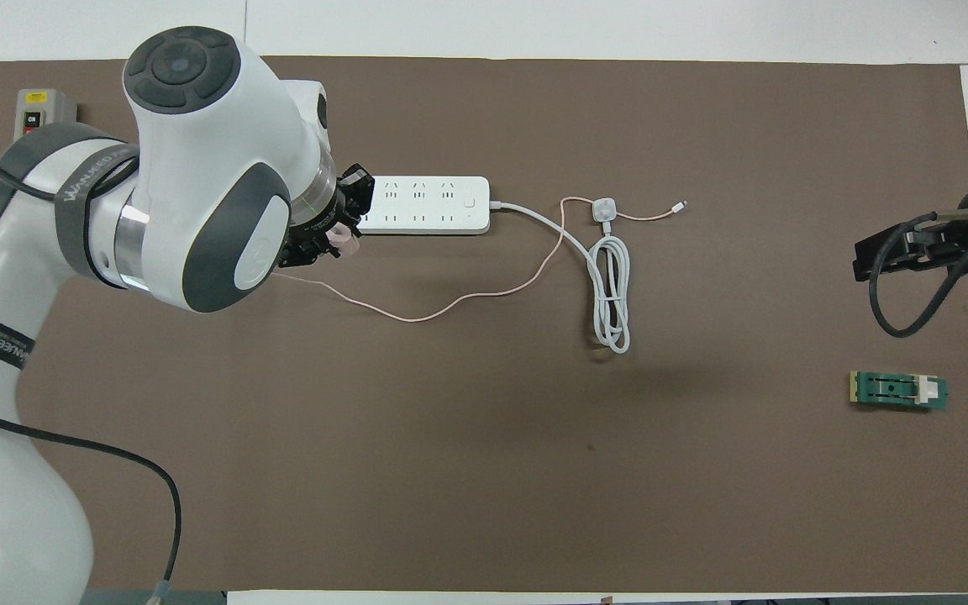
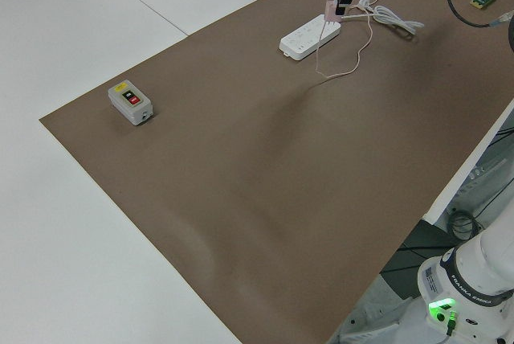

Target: Plug charger into power strip

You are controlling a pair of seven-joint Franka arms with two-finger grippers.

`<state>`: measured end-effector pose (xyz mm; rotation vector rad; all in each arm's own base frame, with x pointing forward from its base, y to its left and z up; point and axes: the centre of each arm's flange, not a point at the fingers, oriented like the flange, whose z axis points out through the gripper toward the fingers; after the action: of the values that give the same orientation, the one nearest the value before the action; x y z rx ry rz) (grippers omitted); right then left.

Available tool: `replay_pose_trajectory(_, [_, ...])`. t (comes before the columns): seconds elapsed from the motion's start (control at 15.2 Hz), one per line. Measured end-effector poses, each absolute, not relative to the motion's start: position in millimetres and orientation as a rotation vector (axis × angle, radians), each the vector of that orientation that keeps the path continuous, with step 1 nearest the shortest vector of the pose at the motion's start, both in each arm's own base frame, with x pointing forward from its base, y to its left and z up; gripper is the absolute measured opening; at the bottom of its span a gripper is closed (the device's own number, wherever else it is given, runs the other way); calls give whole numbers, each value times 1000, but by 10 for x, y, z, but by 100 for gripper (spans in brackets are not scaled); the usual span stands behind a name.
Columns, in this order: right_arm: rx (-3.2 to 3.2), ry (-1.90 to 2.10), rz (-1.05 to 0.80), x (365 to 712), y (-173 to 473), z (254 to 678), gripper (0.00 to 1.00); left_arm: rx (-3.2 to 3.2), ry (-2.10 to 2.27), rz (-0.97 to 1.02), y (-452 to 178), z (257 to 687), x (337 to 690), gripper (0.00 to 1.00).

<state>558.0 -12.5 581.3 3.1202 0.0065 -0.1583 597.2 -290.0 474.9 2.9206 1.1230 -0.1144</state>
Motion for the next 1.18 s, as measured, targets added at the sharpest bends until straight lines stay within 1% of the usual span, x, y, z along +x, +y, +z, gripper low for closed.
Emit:
replay_pose_trajectory(0.46, [3122, 7, -148, 5559, -172, 5857, 100, 2786, 1407, -79, -2812, 4721, 6136, 32])
replay_pose_trajectory(0.85, [3122, 17, -148, 5558, -181, 5857, 100, 2686, 1571, -58, -2902, 4360, 6338, 32])
replay_pose_trajectory(1.18, [3122, 17, -148, 5558, -181, 5857, 100, 2629, 1699, -16, -2842, 4151, 6598, 32])
